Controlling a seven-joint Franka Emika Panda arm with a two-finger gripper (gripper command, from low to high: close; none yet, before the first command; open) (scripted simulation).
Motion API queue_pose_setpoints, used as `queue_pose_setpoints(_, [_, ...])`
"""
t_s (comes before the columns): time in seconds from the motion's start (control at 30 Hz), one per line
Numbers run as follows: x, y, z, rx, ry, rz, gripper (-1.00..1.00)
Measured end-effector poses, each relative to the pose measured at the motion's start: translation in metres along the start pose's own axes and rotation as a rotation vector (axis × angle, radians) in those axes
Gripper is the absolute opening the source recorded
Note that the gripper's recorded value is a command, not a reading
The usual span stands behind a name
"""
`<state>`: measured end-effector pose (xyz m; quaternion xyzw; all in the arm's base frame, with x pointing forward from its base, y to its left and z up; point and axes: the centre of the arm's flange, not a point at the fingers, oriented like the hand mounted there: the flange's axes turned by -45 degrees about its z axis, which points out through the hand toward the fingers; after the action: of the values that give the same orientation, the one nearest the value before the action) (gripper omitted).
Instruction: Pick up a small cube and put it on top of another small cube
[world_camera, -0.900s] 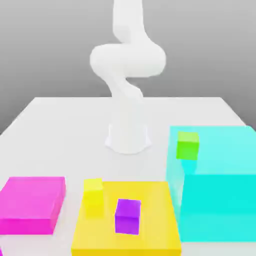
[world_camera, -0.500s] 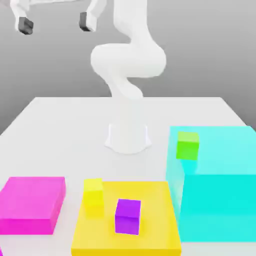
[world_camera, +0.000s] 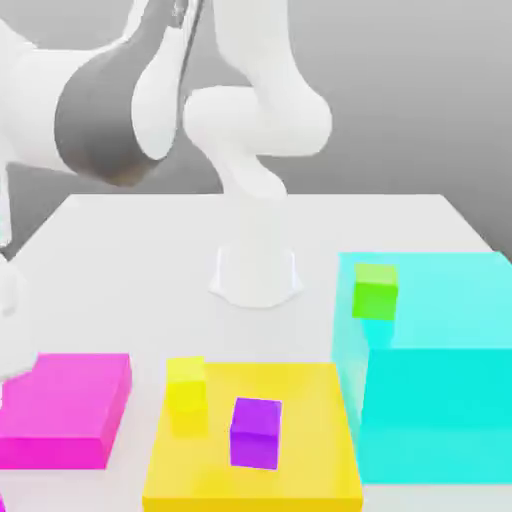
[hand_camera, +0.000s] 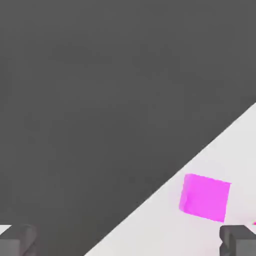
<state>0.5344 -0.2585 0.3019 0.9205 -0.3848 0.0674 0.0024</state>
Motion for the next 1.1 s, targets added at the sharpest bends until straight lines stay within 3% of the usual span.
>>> queue_pose_setpoints(0.17, [0.003,0.047,0.09,-0.048,-0.101,0.13,0.0])
queue_pose_setpoints(0.3, [-0.003,0.058,0.155,-0.057,-0.121,0.155,0.0])
queue_pose_setpoints(0.33, [-0.005,0.059,0.166,-0.057,-0.121,0.156,-1.0])
queue_pose_setpoints(0.57, [-0.005,0.06,0.167,-0.057,-0.122,0.157,-1.0])
queue_pose_setpoints(0.73, [-0.007,0.04,0.101,-0.048,-0.125,0.127,-1.0])
queue_pose_setpoints(1.1, [-0.163,-0.119,-0.013,-0.006,-0.143,-0.264,-1.0])
